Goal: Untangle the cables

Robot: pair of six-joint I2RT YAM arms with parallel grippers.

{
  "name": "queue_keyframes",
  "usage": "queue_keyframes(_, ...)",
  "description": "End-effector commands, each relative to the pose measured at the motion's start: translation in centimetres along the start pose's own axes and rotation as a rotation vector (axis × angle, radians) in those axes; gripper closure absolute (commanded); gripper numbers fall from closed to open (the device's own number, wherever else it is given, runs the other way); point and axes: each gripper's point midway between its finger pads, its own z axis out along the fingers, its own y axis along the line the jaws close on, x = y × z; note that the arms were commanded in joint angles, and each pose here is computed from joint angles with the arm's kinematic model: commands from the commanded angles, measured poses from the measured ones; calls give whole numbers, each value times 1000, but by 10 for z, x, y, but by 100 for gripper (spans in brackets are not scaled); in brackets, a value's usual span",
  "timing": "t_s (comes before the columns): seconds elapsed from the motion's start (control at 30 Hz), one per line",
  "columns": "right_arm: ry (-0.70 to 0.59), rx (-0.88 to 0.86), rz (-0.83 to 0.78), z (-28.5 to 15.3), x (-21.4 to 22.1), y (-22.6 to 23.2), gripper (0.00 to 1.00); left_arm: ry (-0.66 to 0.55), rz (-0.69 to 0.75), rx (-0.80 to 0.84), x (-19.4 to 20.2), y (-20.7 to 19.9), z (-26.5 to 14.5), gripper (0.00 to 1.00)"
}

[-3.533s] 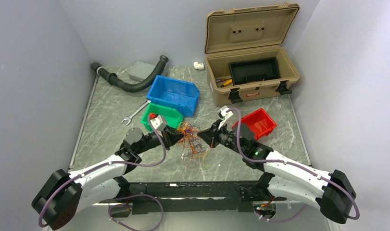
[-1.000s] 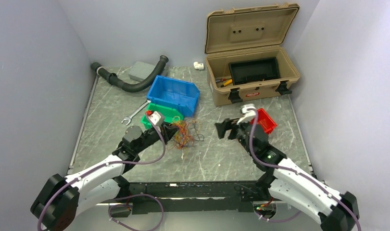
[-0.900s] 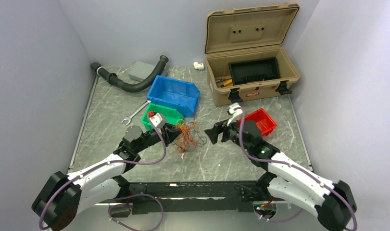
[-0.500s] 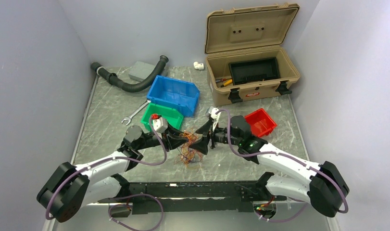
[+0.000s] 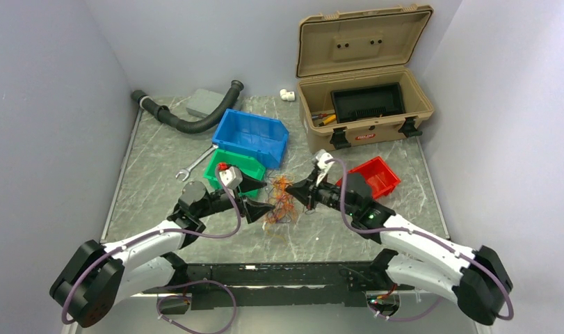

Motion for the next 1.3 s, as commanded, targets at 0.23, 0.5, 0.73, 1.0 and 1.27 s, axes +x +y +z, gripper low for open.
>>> queue_keyframes(0.23,-179,177,28,-26,-56,-17,100,8,-11,-183,-4,37,6,1)
queue_keyframes(0.5,-175,74,106,-15,-56,1,100,-73,42,-56,-13,11,3,1)
queue_keyframes(0.73,-152,-46,163,0,-53,20,100,-42,-3,-5,-7,7,10,2)
queue_keyframes(1.0,-136,-30,193,9,-50,16,100,-16,-5,-24,-8,11,14,83)
queue_keyframes(1.27,-159,802,299,-66,-25,-107,96,-40,19,-338,-10,53,-13,100)
